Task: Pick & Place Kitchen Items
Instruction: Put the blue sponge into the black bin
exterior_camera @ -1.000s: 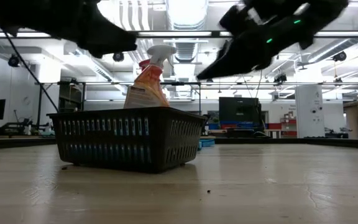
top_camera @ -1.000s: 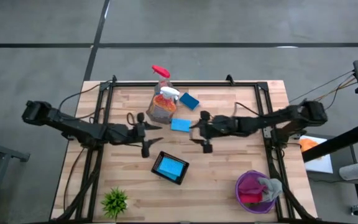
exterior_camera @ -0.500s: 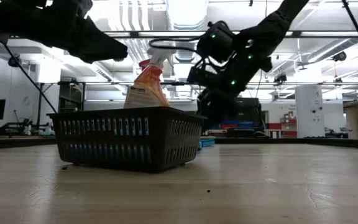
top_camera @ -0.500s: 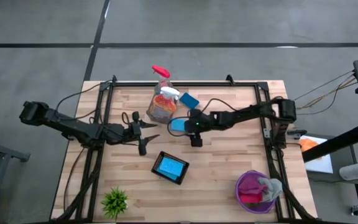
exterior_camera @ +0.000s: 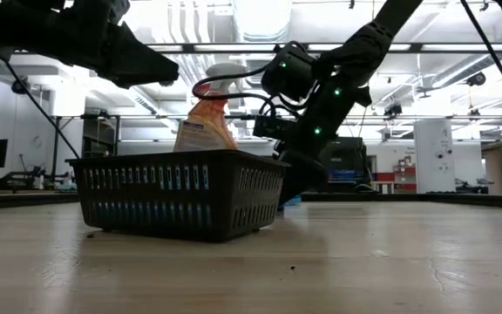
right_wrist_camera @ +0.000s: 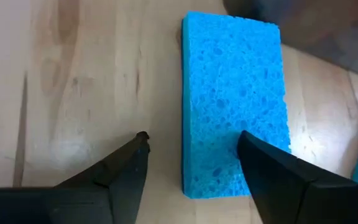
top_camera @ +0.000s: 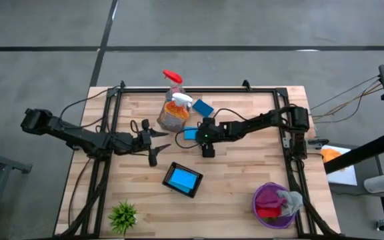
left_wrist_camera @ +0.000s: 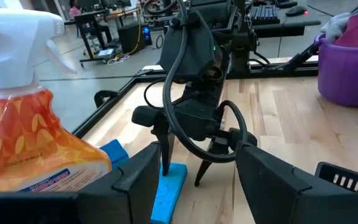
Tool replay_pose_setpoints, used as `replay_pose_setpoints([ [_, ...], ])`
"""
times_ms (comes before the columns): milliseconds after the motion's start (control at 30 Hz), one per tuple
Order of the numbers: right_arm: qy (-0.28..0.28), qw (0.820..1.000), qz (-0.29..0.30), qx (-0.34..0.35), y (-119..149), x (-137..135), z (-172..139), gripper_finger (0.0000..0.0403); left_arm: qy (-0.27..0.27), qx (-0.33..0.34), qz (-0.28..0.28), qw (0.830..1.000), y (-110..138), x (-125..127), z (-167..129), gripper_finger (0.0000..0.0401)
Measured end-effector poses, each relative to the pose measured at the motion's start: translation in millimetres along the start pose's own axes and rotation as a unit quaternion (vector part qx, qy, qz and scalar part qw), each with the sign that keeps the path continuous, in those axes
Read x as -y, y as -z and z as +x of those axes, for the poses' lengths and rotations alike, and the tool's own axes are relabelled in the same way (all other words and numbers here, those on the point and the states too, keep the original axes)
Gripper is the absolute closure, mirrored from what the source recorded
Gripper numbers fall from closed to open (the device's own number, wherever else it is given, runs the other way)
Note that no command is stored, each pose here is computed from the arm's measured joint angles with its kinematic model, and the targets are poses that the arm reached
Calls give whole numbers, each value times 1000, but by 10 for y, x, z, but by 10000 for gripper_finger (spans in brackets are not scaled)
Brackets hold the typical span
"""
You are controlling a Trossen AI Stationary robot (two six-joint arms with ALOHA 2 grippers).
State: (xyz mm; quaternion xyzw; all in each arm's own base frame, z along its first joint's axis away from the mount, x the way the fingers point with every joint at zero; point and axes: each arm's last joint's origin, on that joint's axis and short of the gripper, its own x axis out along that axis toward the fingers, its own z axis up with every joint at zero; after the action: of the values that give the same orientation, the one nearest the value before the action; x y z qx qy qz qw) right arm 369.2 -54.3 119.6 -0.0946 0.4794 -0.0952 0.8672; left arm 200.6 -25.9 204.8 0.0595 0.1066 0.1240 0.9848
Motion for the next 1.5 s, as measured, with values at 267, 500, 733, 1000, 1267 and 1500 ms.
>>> replay_pose_setpoints([
  [267,9,1000,2,-27,45,-9,-48,316,0,0,0,1000,-1,0,0,191],
  [500,3,999,-1,-34,51,-48,-99,382,0,0,0,1000,-1,0,0,191],
  [733,-13,1000,-11,-3,-68,-138,-403,385,0,0,0,1000,-1,0,0,191],
  [1000,-81,994,11,69,-241,-267,-967,385,0,0,0,1000,-2,0,0,191],
  [1267,-182,974,31,134,-357,-535,-1325,385,-5,2,-1,1000,-7,-3,1,191],
  [1500,-213,966,11,145,-467,-819,-1250,385,-18,6,-4,1000,-18,-11,1,192],
])
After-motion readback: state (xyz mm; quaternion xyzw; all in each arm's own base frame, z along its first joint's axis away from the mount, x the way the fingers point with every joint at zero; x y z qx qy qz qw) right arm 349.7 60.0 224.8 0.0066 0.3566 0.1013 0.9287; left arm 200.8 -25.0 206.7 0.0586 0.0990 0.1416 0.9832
